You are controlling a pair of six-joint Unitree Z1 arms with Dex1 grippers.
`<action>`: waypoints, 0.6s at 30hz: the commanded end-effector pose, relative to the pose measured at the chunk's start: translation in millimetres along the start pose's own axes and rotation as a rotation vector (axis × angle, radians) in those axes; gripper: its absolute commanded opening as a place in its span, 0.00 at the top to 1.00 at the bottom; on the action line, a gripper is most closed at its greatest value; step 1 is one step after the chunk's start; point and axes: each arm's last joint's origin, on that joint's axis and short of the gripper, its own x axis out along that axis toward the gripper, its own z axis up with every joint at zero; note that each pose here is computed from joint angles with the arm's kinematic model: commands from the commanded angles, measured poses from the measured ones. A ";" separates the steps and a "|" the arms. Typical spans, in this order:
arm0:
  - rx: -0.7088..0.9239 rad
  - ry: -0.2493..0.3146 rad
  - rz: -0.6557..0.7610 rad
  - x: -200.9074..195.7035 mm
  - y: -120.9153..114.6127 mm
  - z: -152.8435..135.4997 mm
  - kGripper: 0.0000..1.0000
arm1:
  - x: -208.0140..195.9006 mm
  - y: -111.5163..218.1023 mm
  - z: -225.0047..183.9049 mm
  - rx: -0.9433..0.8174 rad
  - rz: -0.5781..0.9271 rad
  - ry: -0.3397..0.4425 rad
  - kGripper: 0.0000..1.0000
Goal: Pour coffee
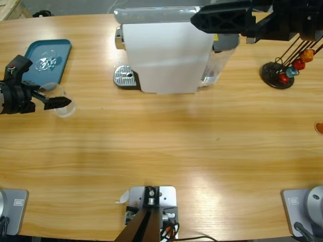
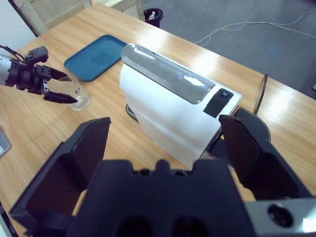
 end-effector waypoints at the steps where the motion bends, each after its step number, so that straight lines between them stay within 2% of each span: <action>1: 0.006 0.066 0.006 14.0 4.2 -9.7 0.28 | 11.0 -5.1 -11.7 0.018 -0.013 0.041 0.00; 6: 0.007 0.071 0.005 16.0 4.6 -9.5 0.28 | 12.1 -5.2 -14.4 0.022 -0.012 0.051 0.00; 9: 0.013 0.067 -0.002 15.6 4.3 -9.1 0.46 | 11.0 -5.6 -15.2 0.021 -0.016 0.052 0.00; 11: 0.024 0.049 -0.005 11.8 4.5 -8.0 0.52 | 6.9 -6.3 -14.6 0.018 -0.018 0.046 0.00; 12: 0.037 0.031 -0.010 8.5 4.4 -6.1 0.57 | 3.1 -6.9 -14.1 0.012 -0.021 0.042 0.00; 15: 0.115 -0.051 -0.066 -0.5 2.3 13.3 0.58 | -10.3 -9.1 -14.3 -0.014 -0.028 0.047 0.01; 18: 0.203 -0.126 -0.148 -0.3 -1.7 44.4 0.58 | -21.0 -10.8 -18.0 -0.021 -0.018 0.054 0.01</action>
